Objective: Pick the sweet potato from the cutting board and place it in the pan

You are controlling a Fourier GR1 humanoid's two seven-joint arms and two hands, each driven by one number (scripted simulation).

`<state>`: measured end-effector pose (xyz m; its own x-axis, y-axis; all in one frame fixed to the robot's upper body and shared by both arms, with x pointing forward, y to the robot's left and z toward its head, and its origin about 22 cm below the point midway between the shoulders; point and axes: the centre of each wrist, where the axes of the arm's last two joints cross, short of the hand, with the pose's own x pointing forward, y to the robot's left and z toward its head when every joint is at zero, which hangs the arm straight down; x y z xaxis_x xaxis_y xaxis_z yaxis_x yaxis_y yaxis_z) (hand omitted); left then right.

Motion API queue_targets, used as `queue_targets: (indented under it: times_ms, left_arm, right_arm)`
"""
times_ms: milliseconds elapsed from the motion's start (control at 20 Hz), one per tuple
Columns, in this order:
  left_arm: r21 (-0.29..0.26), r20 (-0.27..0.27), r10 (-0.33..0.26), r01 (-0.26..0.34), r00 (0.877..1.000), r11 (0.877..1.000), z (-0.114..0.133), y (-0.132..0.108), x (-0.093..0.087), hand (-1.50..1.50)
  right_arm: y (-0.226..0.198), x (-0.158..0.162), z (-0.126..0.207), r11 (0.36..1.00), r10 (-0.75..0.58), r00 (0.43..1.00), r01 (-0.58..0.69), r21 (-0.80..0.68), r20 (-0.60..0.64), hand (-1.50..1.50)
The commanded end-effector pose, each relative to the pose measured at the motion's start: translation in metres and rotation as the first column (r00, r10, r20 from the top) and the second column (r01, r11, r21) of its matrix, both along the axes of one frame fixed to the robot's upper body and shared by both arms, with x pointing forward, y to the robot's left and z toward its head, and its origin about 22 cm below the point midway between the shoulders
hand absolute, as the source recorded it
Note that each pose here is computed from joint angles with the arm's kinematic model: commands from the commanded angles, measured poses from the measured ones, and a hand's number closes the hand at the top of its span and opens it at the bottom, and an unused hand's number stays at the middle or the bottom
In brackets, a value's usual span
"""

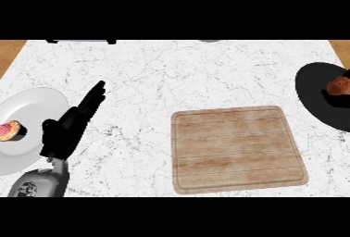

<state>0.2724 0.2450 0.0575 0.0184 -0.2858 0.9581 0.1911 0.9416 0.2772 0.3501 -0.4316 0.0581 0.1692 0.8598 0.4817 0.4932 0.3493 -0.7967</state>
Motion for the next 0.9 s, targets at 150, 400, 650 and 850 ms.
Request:
queue_targets:
  times_ms: [150, 400, 650, 850]
  left_arm:
    - [-0.023, -0.002, -0.002, 0.002, 1.0, 1.0, -0.01, 0.008, 0.001, 0.0]
    - [0.002, 0.03, -0.025, 0.025, 0.999, 1.0, 0.006, -0.002, 0.009, 0.0]
    - [-0.014, 0.016, -0.03, 0.03, 0.999, 0.999, -0.001, -0.019, 0.009, 0.0]
    - [-0.013, 0.037, -0.029, 0.03, 0.999, 0.999, 0.003, -0.017, 0.004, 0.0]
  right_arm:
    - [-0.011, 0.01, -0.013, 1.0, -0.006, 1.0, 0.006, -0.018, 0.004, 1.5]
    - [-0.04, -0.007, -0.013, 0.979, -0.152, 0.935, 0.187, 0.082, -0.32, -1.5]
    - [-0.036, -0.001, -0.009, 0.977, -0.055, 0.958, 0.109, 0.182, -0.281, -1.5]
    - [-0.04, -0.005, -0.012, 0.94, -0.029, 0.991, 0.071, 0.333, -0.131, -1.5]
